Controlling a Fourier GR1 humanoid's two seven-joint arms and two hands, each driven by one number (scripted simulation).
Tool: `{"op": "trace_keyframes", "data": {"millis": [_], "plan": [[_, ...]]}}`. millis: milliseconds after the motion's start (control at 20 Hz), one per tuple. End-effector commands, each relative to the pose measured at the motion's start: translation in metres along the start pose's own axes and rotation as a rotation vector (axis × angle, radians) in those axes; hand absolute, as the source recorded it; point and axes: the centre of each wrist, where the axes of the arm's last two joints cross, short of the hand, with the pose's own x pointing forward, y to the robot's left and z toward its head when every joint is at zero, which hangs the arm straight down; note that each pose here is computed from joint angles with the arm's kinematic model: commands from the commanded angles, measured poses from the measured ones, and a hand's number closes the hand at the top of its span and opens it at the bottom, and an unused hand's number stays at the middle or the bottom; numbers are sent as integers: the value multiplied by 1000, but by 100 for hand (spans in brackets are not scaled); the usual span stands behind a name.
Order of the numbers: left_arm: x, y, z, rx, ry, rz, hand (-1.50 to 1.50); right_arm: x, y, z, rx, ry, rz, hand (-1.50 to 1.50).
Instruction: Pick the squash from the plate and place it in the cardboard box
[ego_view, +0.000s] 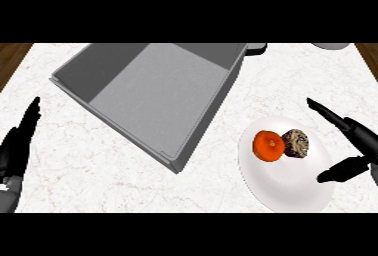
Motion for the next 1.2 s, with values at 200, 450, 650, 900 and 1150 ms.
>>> {"op": "trace_keyframes", "data": {"millis": [200,450,650,900,1150], "plan": [[18,13,-8,-13,-10,-13,0,40,-40,-58,290,127,236,-150],[-3,9,-9,11,17,21,0,49,-12,-83,470,210,322,-150],[-11,-15,8,2,6,10,0,60,-18,-101,516,243,315,-150],[-12,-3,1,18,7,3,0,53,16,-106,532,277,372,-150],[-1,1,4,2,12,-13,0,40,21,-105,534,272,371,-150]]}}
